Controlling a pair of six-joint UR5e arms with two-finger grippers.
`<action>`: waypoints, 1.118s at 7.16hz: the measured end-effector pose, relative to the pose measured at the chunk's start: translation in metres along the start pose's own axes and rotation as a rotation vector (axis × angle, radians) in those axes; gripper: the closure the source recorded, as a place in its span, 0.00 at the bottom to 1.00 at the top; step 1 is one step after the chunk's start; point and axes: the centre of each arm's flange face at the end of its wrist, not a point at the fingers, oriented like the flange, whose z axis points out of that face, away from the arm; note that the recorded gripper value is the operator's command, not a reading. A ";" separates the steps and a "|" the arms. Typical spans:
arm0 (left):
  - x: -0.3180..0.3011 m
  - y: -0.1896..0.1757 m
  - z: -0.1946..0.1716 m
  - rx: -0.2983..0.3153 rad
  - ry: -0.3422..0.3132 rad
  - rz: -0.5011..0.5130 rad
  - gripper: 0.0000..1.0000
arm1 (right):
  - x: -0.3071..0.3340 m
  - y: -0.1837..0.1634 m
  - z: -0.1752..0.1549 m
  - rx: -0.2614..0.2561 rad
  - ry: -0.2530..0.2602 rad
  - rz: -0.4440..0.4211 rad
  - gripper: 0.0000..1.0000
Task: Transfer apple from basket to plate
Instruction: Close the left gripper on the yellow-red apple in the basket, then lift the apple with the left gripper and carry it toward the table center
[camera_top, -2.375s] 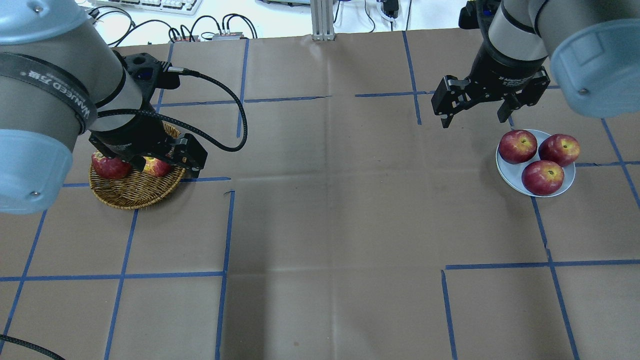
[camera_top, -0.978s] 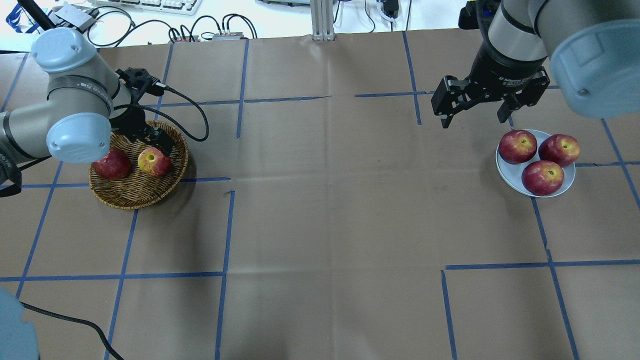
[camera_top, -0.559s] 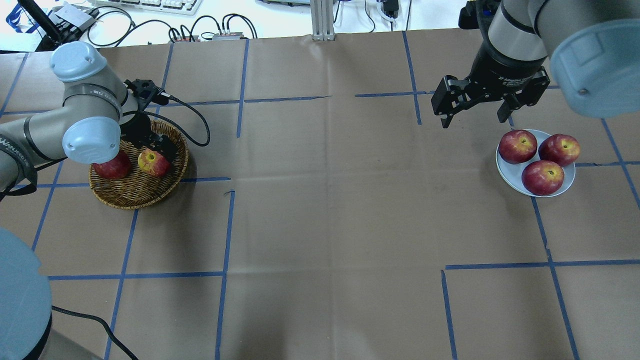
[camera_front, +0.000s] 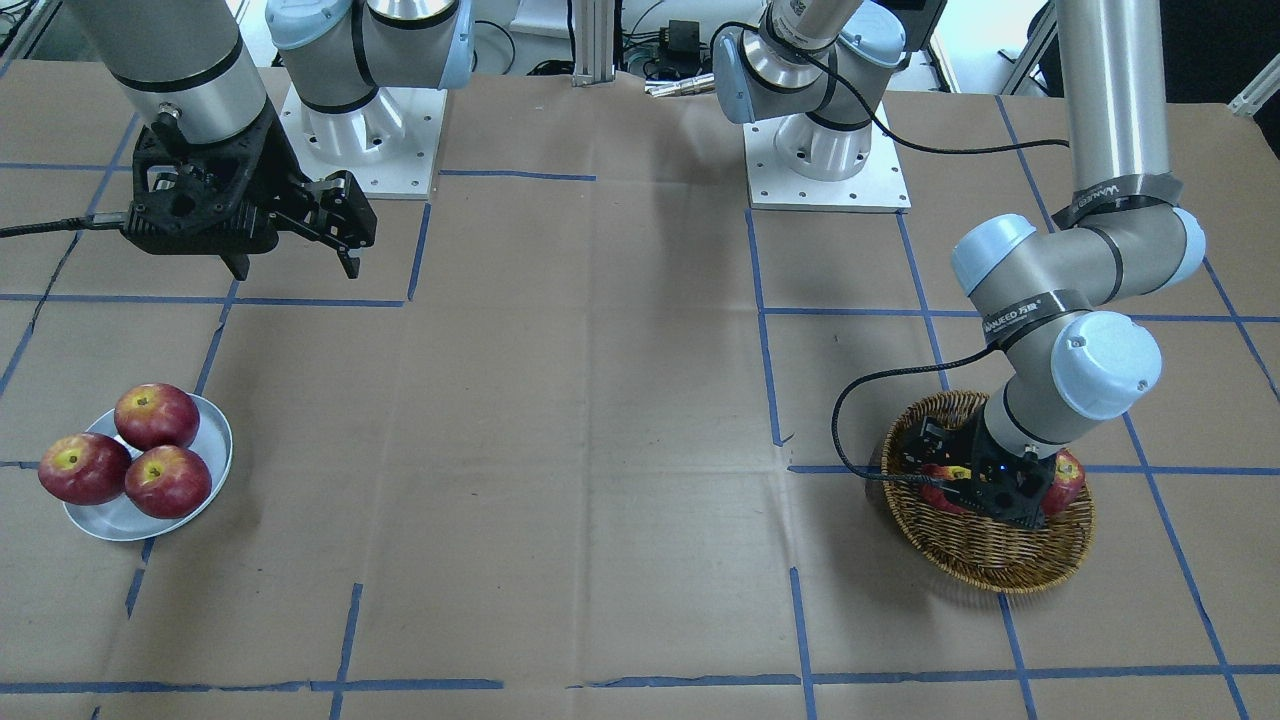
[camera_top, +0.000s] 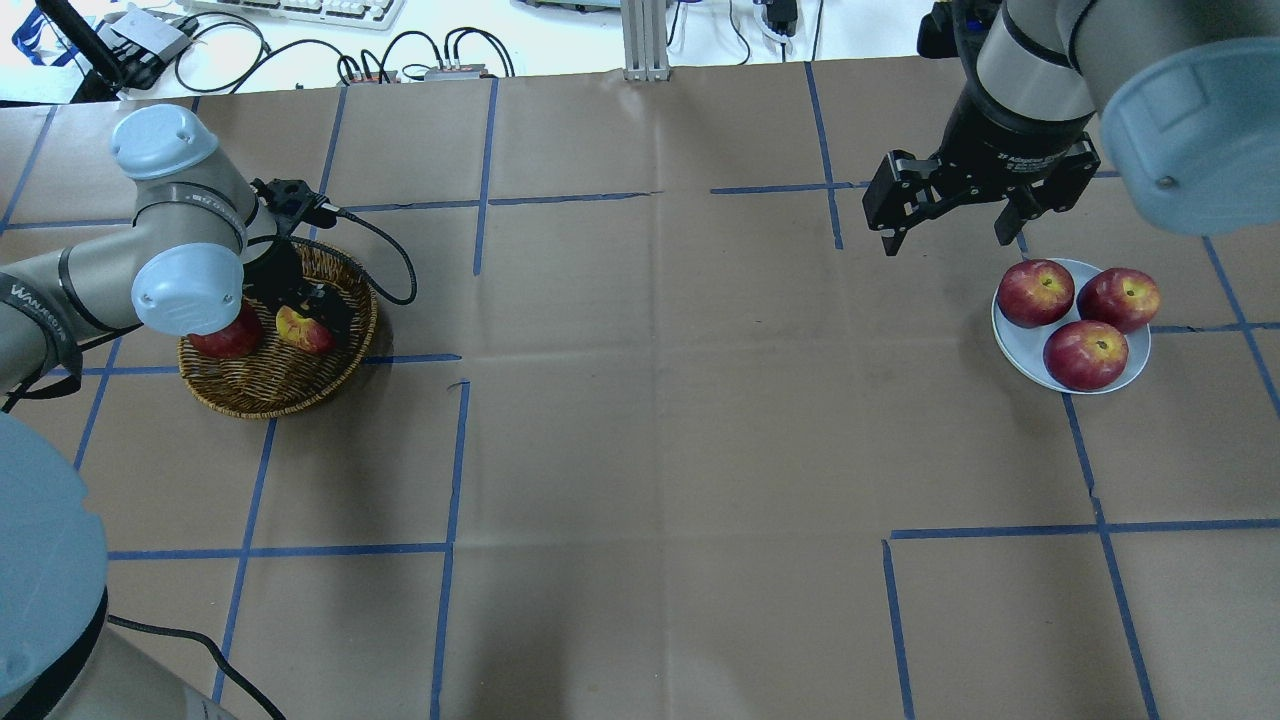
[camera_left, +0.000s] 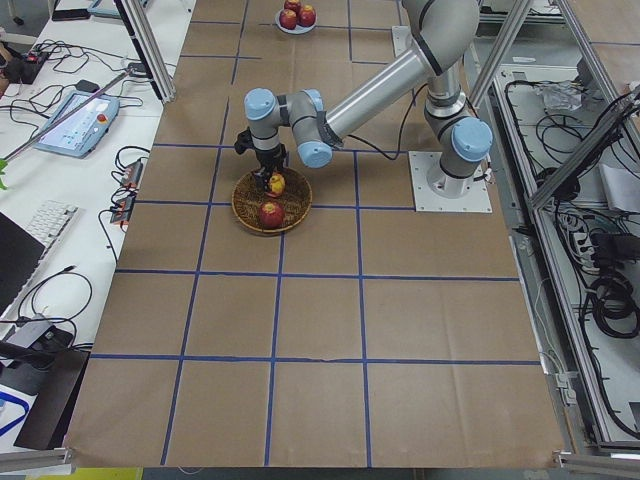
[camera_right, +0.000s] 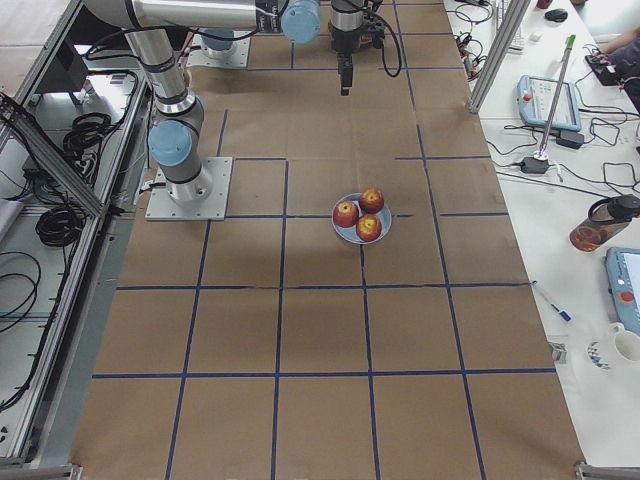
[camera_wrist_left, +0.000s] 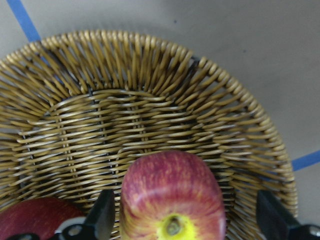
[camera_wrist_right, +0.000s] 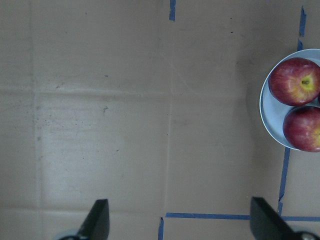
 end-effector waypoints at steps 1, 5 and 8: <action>-0.003 0.001 0.007 -0.007 0.008 -0.005 0.24 | 0.000 0.000 0.000 0.000 0.000 0.000 0.00; -0.001 -0.004 0.006 -0.005 0.001 -0.013 0.53 | 0.000 0.000 0.000 0.000 0.000 0.000 0.00; 0.071 -0.039 -0.048 0.055 -0.034 -0.088 0.53 | 0.000 0.000 0.000 0.000 0.001 -0.001 0.00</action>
